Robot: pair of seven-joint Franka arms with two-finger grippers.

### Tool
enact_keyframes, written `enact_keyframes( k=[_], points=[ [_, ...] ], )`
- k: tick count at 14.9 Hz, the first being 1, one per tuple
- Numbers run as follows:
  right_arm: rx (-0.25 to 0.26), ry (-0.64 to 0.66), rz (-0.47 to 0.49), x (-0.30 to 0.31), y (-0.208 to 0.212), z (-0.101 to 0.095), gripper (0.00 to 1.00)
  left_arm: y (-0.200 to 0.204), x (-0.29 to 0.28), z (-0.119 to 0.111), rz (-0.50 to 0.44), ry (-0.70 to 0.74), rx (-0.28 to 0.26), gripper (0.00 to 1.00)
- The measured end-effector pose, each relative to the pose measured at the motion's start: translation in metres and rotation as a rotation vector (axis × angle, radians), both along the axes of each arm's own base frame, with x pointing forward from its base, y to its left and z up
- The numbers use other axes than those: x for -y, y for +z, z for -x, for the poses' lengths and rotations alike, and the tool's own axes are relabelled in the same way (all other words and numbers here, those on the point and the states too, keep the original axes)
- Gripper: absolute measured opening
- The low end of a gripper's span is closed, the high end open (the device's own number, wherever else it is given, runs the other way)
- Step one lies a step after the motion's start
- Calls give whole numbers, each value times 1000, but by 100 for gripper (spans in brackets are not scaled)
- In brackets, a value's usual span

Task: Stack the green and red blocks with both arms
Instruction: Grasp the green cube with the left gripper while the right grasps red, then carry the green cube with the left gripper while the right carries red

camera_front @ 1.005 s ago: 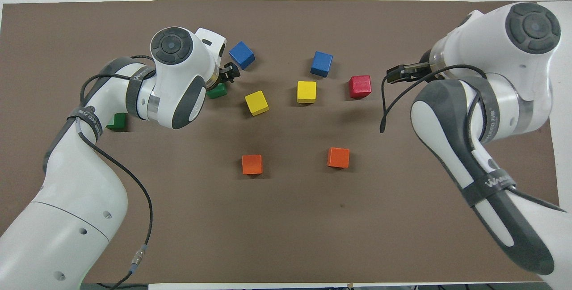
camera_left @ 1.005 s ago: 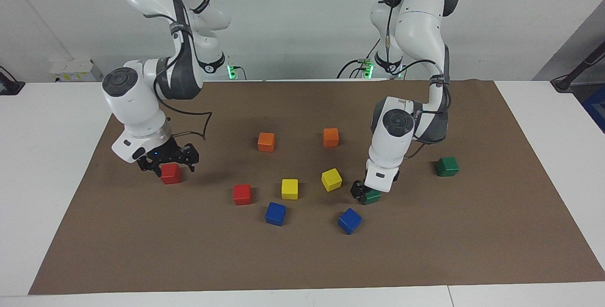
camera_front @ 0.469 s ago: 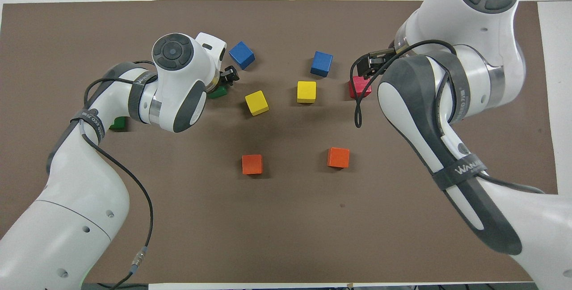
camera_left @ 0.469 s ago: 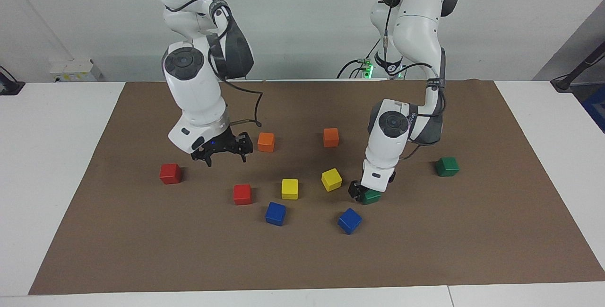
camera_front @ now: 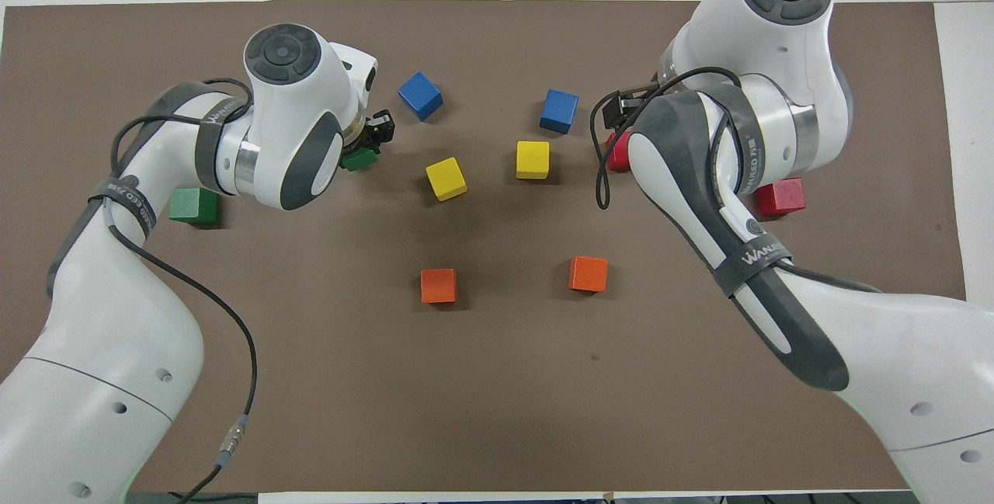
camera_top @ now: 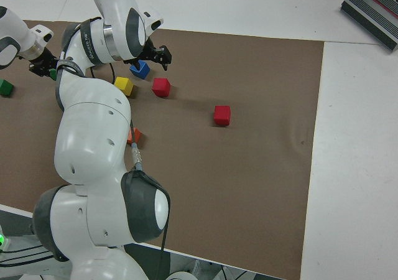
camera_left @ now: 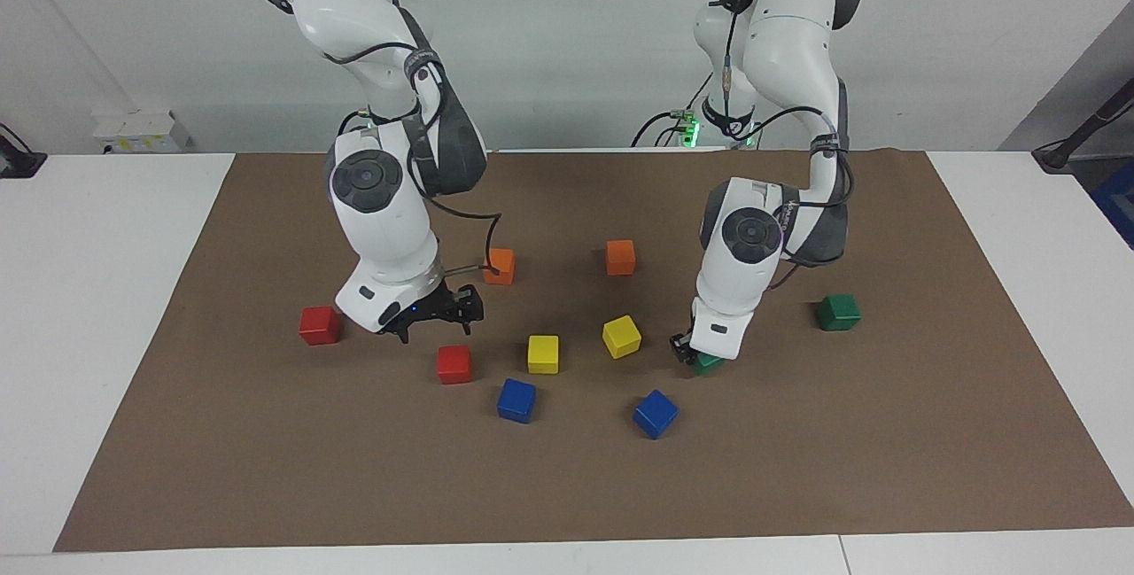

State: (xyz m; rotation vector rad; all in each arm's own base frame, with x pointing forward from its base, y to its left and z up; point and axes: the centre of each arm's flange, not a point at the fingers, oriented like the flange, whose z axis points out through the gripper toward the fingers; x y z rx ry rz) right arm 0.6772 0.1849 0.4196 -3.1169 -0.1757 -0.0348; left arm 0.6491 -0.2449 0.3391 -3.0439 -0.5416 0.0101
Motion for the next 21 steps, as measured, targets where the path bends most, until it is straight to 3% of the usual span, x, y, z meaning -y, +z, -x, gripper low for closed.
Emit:
enact_keyframes(
  k=[4, 8, 11, 14, 21],
  points=[
    [13, 21, -3, -15, -21, -3, 100, 51, -84, -4, -15, -50, -46, 55],
    [24, 9, -8, -8, -56, -6, 100, 89, -184, 11, 21, -163, -100, 55],
    [19, -6, -7, 5, -86, -3, 100, 84, -221, 19, 36, -273, -128, 55],
    [12, -7, -6, 6, -90, -1, 100, 67, -240, 26, 50, -352, -153, 55],
    [3, 0, -6, 5, -122, 13, 100, 42, -277, 42, 55, -412, -115, 55]
  ],
)
